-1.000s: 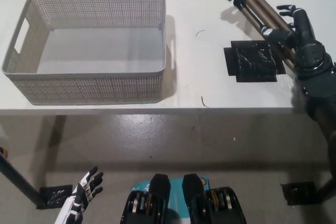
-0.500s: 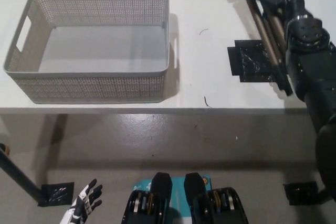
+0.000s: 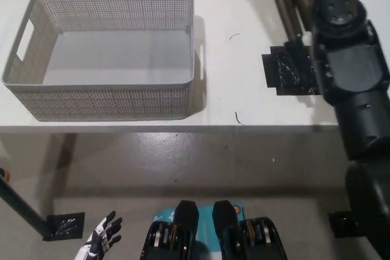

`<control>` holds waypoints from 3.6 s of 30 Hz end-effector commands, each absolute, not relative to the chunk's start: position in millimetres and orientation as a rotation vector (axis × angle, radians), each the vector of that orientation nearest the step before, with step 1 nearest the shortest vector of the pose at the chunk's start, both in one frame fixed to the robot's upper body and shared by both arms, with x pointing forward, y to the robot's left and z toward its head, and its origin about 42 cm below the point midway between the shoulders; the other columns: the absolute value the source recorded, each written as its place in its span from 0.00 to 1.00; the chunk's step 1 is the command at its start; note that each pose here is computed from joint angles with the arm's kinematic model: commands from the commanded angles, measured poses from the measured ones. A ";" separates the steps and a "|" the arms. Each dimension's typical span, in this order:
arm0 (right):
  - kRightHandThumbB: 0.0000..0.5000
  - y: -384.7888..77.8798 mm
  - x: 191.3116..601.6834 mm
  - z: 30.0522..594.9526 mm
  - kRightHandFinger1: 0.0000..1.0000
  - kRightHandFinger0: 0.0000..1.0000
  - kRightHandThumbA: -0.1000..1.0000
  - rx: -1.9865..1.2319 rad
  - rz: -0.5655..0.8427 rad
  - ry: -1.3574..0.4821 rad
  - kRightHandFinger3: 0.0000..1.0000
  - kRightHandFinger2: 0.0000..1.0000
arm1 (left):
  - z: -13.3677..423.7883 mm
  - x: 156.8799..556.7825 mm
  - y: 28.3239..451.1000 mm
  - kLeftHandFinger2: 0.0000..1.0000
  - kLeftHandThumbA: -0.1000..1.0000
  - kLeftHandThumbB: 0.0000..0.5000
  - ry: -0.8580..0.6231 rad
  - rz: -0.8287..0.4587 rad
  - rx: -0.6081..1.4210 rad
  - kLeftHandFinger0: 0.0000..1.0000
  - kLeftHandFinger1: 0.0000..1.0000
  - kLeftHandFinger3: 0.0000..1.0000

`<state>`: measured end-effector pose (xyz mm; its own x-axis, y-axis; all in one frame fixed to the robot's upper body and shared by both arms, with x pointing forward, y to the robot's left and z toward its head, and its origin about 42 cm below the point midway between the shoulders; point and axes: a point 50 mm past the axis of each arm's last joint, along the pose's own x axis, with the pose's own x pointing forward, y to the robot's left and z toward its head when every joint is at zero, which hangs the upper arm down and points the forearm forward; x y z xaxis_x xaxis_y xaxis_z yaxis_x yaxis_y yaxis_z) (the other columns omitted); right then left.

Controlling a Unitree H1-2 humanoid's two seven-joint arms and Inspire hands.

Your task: The robot uses its right hand to pick the tripod on the desk and places it into a rectangular container on the left.

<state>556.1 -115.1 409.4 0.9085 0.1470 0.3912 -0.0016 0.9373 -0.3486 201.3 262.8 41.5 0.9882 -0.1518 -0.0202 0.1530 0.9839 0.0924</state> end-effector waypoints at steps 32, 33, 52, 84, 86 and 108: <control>0.53 46.0 545.1 373.5 0.07 0.04 0.06 -1.572 0.261 -0.756 0.36 0.33 | 57.2 226.8 250.8 1.00 1.00 0.31 -0.100 -0.250 0.157 1.00 1.00 1.00; 0.52 47.9 543.9 373.3 0.08 0.06 0.23 -1.567 0.266 -0.770 0.39 0.29 | 57.9 226.9 250.8 1.00 1.00 0.30 -0.095 -0.254 0.154 1.00 1.00 1.00; 0.89 125.2 484.0 572.0 1.00 1.00 1.00 -1.154 0.364 -1.041 1.00 1.00 | 61.4 249.9 235.5 1.00 1.00 0.35 -0.089 -0.301 0.220 1.00 1.00 1.00; 0.74 -378.1 300.1 530.9 1.00 1.00 1.00 -0.095 -0.215 -1.400 1.00 1.00 | 70.4 262.5 246.0 1.00 1.00 0.34 -0.123 -0.252 0.179 1.00 1.00 1.00; 0.71 -375.7 286.6 506.7 1.00 1.00 1.00 -0.078 -0.215 -1.399 1.00 1.00 | 72.5 267.1 244.8 1.00 1.00 0.34 -0.132 -0.250 0.174 1.00 1.00 1.00; 0.35 -186.3 256.6 169.1 1.00 0.96 1.00 0.147 0.148 -0.467 1.00 1.00 | 92.1 284.3 245.7 1.00 1.00 0.39 -0.170 -0.237 0.197 1.00 1.00 1.00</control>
<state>257.7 -202.7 161.6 0.9301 0.0305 0.3661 -0.0602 0.9957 0.0701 279.3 240.8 78.9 0.9569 -0.2744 0.0954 0.2492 0.9440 0.2162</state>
